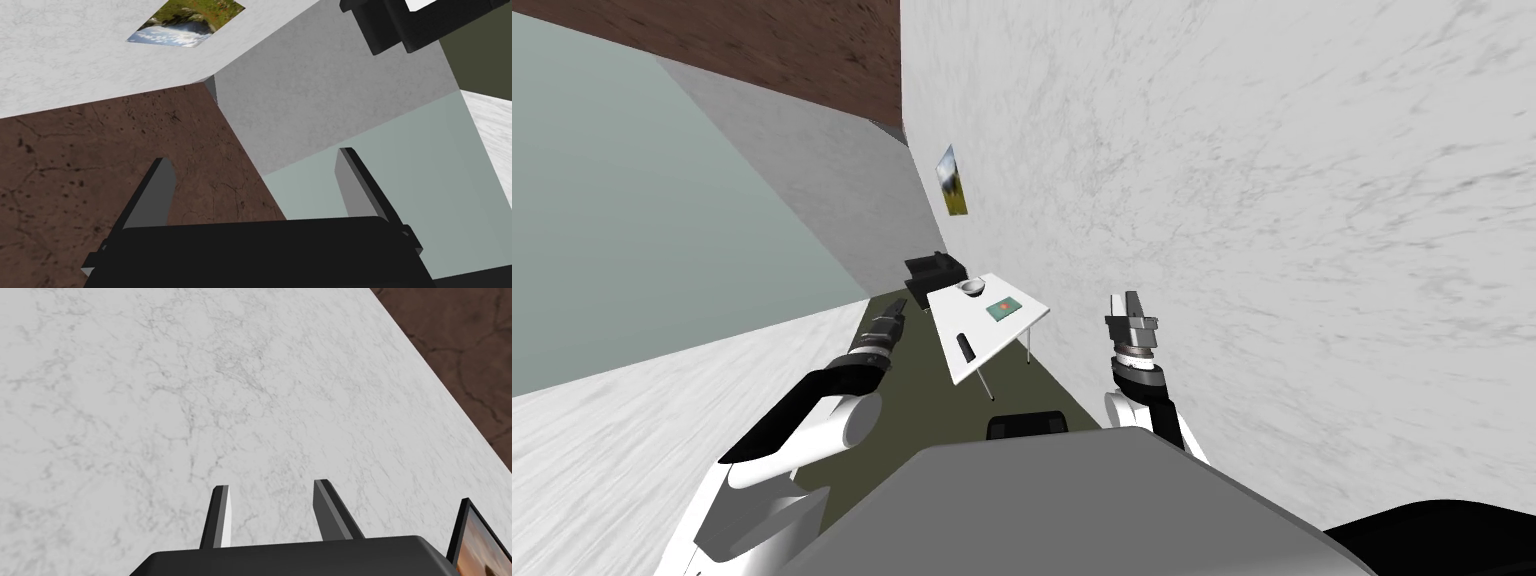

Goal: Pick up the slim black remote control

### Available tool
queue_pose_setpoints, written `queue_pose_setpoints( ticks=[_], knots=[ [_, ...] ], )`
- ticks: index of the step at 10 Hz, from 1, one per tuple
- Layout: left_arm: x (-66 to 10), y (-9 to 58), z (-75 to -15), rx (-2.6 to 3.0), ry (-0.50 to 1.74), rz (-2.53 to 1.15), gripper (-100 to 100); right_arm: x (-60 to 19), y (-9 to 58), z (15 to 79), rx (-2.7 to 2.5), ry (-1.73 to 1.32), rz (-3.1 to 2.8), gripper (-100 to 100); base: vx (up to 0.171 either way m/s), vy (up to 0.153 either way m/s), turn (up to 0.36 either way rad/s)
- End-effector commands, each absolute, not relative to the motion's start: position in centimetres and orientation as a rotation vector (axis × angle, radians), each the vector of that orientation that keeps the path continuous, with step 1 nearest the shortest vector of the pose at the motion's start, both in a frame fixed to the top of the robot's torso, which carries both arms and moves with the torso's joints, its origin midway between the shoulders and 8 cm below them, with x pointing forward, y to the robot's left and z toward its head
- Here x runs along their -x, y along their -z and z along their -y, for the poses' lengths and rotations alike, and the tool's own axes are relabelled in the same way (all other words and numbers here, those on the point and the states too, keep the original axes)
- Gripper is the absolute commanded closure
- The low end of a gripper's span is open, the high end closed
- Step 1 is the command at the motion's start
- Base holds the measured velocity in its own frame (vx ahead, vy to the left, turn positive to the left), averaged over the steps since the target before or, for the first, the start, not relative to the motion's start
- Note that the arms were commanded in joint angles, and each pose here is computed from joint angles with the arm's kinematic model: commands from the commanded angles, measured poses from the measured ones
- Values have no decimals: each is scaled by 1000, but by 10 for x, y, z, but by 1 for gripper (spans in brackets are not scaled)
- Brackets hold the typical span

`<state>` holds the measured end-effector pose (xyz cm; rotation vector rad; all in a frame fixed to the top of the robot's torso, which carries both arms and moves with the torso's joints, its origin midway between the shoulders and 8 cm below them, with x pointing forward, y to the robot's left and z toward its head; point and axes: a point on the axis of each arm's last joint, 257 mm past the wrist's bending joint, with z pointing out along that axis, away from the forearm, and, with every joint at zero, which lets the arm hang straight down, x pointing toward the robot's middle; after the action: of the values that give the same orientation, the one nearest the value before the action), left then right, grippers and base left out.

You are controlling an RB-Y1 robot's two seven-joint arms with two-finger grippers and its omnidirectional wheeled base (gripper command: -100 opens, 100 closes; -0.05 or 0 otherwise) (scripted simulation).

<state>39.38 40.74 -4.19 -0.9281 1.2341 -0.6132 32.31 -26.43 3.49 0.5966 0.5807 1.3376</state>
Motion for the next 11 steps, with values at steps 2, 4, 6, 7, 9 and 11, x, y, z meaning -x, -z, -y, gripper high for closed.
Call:
queue_pose_setpoints(
  ticks=[2, 4, 6, 7, 9, 11],
  knots=[
    [-390, 55, -419, 953, 546, -1291, -100, -323, -35, 264, -597, -1338, -581, 0, -17, 26, -183],
    [-389, 66, -420, 982, 533, -1325, -100, -323, -35, 264, -597, -1337, -581, 0, -10, 21, -38],
    [-385, 78, -429, 1004, 487, -1368, -100, -323, -35, 264, -597, -1338, -581, 0, -4, 14, -169],
    [-385, 82, -429, 1014, 482, -1380, -100, -323, -35, 264, -597, -1337, -581, 0, -3, 10, 5],
    [-379, 96, -438, 1042, 434, -1429, -100, -323, -35, 264, -597, -1338, -581, 0, 1, 11, -168],
    [-372, 112, -447, 1073, 384, -1482, -100, -323, -35, 264, -597, -1338, -581, 0, 5, 15, -181]
  ],
)
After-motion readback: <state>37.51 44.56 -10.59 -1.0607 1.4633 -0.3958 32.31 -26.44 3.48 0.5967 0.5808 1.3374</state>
